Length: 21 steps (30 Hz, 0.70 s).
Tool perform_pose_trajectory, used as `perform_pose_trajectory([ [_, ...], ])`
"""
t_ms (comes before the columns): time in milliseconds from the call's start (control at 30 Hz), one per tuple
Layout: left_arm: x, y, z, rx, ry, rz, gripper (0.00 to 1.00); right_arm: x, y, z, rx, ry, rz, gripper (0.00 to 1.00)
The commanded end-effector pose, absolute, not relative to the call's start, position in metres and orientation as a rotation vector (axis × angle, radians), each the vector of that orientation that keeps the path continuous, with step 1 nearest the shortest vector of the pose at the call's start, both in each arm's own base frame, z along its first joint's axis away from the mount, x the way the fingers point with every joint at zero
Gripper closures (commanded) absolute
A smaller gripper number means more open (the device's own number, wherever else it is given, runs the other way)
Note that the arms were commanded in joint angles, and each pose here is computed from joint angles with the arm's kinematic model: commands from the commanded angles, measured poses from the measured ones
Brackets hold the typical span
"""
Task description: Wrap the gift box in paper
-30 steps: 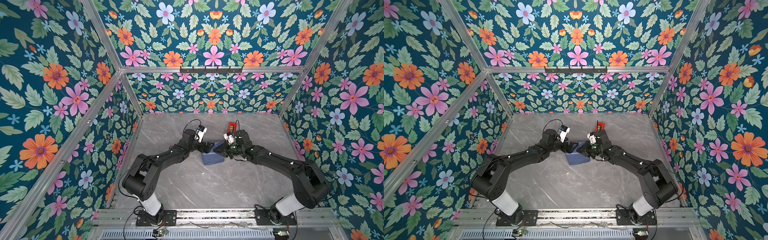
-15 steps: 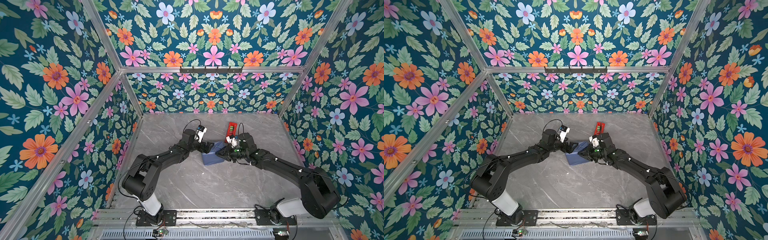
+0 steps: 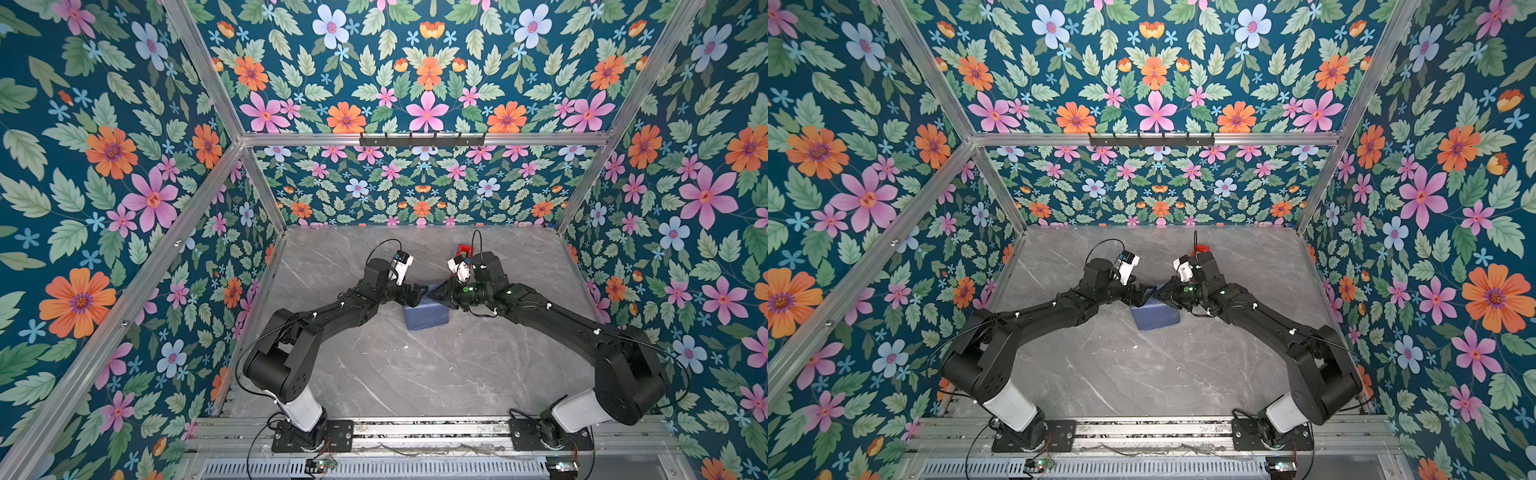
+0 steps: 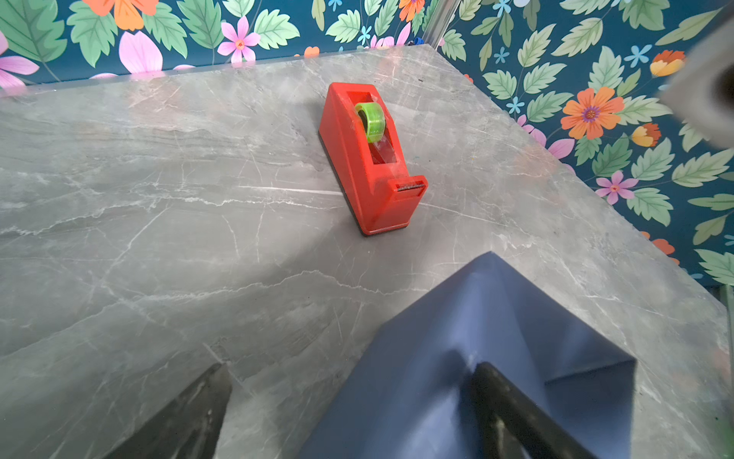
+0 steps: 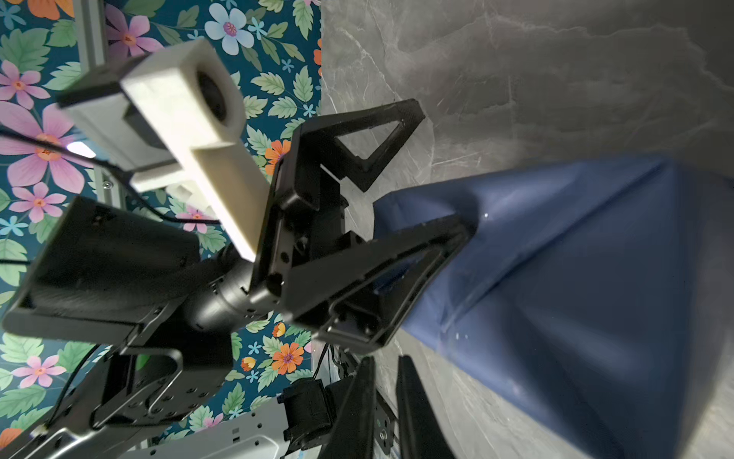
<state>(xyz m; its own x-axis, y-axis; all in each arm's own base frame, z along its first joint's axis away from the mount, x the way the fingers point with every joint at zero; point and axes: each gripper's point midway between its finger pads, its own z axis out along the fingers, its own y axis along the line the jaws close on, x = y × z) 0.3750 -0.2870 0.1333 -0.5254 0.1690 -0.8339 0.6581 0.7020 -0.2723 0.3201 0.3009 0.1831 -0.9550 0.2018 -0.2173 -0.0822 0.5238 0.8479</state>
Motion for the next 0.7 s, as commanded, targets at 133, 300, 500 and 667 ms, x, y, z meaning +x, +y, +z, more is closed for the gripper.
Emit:
perform_pose_trajectory([
  [133,0.363,-0.271,0.1,0.651,2.208,-0.65,0.04,0.33,0.303,0.161,0.085,2.517,1.358,0.89],
  [300,0.364,-0.271,0.102,0.648,2.2,-0.654,0.04,0.324,0.294,0.146,0.116,2.572,1.306,0.91],
  [500,0.364,-0.271,0.103,0.65,2.196,-0.654,0.04,0.306,0.286,0.136,0.167,2.623,1.313,0.92],
  [667,0.363,-0.271,0.104,0.653,2.193,-0.653,0.04,0.304,0.29,0.162,0.132,2.558,1.39,0.92],
])
